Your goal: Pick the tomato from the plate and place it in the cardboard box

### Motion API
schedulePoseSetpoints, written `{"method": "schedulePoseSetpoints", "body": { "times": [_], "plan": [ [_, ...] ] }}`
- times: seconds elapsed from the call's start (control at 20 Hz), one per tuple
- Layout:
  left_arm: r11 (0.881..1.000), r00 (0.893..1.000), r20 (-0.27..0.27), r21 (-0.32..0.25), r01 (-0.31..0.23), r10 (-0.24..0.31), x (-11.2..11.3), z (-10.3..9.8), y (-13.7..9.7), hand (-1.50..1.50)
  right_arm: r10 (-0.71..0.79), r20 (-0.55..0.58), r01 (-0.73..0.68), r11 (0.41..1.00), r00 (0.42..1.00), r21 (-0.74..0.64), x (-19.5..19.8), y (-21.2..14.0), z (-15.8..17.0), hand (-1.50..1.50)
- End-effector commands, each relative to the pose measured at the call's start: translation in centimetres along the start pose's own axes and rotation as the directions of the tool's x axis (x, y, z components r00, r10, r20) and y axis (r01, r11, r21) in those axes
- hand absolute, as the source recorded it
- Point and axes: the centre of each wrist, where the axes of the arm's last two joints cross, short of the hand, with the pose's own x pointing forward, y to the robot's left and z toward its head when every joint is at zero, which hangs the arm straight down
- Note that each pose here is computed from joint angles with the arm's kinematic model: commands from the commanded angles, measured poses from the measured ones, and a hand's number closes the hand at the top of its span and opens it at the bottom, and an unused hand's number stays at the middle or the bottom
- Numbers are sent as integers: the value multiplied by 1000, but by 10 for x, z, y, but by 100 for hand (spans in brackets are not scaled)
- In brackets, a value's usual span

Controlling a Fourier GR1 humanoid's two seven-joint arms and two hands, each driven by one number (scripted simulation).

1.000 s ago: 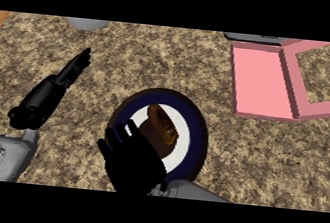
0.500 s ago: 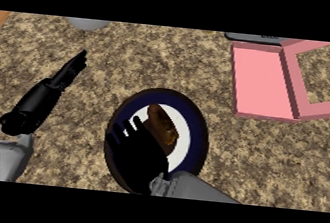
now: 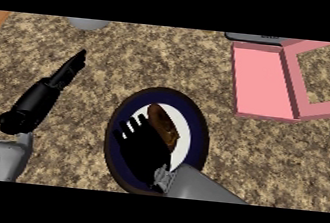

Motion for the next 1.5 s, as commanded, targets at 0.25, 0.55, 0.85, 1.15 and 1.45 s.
{"method": "schedulePoseSetpoints", "body": {
  "times": [0.25,0.55,0.85,1.15,1.45],
  "plan": [
    [1000,1000,10,10,-2,2,0,4,10,0,74,140,-57,991,987,-123,5,15,-11,150],
    [1000,1000,-4,0,-5,5,2,-8,-11,0,-9,2,9,973,1000,-229,-42,14,-29,150],
    [1000,999,36,15,0,-1,11,-7,-4,0,-468,-553,304,880,690,-366,-147,-19,-25,150],
    [998,998,56,-68,-1,4,13,-15,-17,0,-544,-681,131,818,490,-560,-184,-96,-29,150],
    [996,997,79,-91,-2,10,19,-25,-21,0,-492,-760,-57,823,424,-565,-189,-158,-34,150]
  ]
}}
